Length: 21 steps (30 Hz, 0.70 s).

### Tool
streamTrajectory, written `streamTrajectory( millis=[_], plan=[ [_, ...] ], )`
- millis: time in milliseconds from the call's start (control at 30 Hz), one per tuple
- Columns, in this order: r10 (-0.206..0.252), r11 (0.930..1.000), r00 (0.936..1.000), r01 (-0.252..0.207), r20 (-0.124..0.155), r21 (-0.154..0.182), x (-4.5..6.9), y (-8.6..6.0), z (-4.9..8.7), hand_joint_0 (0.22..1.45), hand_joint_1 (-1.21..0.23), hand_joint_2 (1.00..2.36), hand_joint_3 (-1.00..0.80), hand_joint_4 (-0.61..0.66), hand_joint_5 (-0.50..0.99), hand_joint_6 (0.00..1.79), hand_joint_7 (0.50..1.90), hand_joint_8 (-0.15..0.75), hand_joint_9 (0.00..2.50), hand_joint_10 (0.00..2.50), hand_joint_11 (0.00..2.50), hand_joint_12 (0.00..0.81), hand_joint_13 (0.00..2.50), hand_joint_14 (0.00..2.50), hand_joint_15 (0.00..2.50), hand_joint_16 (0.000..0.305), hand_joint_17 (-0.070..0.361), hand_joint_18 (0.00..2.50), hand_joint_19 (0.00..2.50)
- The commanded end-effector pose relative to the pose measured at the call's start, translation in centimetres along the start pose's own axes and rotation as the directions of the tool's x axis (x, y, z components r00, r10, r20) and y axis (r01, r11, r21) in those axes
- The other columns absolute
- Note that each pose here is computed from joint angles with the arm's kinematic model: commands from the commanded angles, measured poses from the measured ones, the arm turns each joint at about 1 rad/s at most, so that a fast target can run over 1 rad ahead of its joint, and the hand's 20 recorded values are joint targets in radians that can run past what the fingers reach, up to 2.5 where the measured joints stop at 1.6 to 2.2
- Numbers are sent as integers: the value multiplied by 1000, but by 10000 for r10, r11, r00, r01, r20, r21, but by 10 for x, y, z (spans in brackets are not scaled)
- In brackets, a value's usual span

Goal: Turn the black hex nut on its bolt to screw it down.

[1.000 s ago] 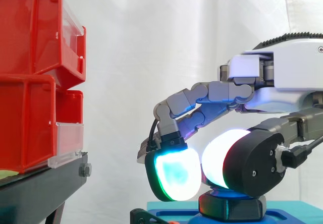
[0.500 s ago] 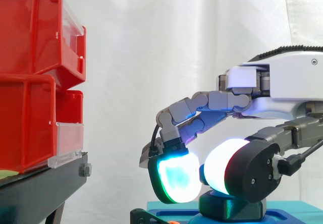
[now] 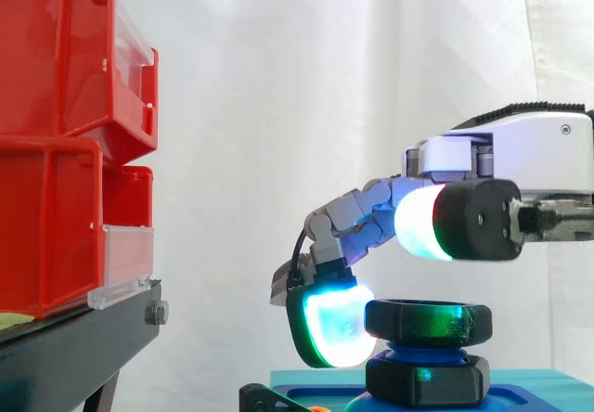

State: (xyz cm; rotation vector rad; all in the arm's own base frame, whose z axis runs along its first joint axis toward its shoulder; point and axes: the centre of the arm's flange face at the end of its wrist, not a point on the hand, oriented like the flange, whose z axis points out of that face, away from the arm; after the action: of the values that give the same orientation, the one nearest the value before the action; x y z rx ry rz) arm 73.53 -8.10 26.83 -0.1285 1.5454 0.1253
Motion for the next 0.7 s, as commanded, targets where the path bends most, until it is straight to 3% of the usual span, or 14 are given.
streamTrajectory(
  millis=[0,233,367,567,667],
  plan=[
    [-25,10000,9998,24,181,57,-2,-10,-1,421,75,1000,-500,205,-58,503,1265,267,506,0,10,360,432,0,0,67,151,388,259],
    [-20,10000,9998,22,196,-97,-2,-20,-5,424,25,1000,-500,223,-63,503,1227,270,502,0,9,358,435,0,0,66,150,410,243],
    [-49,9999,9993,55,377,-157,-10,-24,-3,431,12,1000,-500,214,-64,503,1223,266,502,0,9,357,436,0,0,65,147,407,246],
    [-65,9994,9980,86,623,-339,-13,-8,5,454,26,1000,-500,200,-64,504,1237,261,504,2,6,346,438,0,0,63,141,398,265],
    [-53,9984,9975,92,701,-553,-13,8,10,460,24,1000,-500,202,-61,504,1246,260,509,0,11,342,437,0,0,62,139,401,267]
  ],
)
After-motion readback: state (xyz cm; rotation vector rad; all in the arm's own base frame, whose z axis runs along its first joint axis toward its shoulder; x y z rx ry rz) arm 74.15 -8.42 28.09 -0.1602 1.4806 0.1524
